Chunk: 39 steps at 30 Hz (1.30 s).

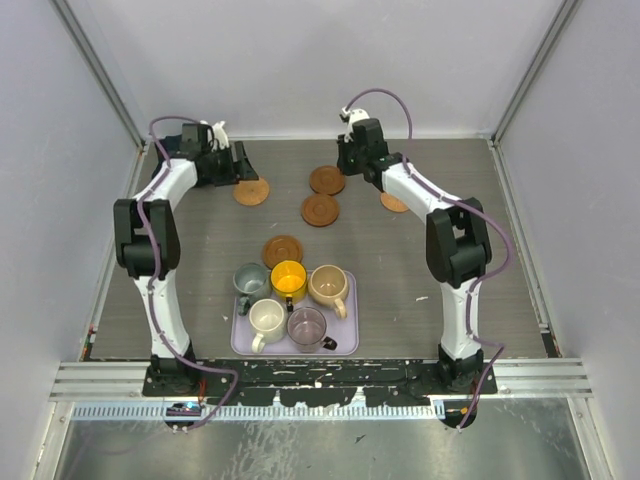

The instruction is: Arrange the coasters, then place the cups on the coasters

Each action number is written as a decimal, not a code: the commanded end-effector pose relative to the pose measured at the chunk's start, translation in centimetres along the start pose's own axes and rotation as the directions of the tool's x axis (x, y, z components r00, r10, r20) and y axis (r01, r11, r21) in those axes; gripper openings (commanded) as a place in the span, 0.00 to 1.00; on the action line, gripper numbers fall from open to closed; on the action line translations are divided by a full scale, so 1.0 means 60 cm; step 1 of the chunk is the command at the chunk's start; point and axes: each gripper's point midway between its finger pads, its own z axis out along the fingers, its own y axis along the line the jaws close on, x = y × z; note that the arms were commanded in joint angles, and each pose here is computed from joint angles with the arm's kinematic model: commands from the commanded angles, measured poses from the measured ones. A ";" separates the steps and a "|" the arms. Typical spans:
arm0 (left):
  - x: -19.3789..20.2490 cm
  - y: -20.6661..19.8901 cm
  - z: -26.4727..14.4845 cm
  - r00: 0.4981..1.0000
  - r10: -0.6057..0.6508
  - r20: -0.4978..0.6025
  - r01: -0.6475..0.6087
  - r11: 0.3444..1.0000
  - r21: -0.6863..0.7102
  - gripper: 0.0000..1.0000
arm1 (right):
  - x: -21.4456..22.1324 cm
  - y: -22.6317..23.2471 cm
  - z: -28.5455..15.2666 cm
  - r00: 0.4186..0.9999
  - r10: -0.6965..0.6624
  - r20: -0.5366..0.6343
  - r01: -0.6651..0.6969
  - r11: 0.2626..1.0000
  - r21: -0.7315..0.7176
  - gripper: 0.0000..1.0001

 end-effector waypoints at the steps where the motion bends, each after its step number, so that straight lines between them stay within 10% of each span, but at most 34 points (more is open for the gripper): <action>1: -0.032 -0.095 -0.034 0.992 0.058 0.108 -0.074 0.986 0.148 0.69 | -0.020 0.023 0.021 1.000 -0.007 0.014 0.007 0.998 -0.064 0.19; 13: 0.058 -0.255 0.053 0.971 0.237 0.010 -0.227 0.919 0.323 0.70 | 0.027 0.034 0.104 0.997 -0.062 -0.035 0.057 0.990 -0.126 0.19; 39: 0.138 -0.326 0.147 0.971 0.164 -0.174 -0.063 0.876 0.478 0.69 | 0.125 -0.014 0.145 0.989 -0.034 -0.146 0.024 0.997 -0.068 0.19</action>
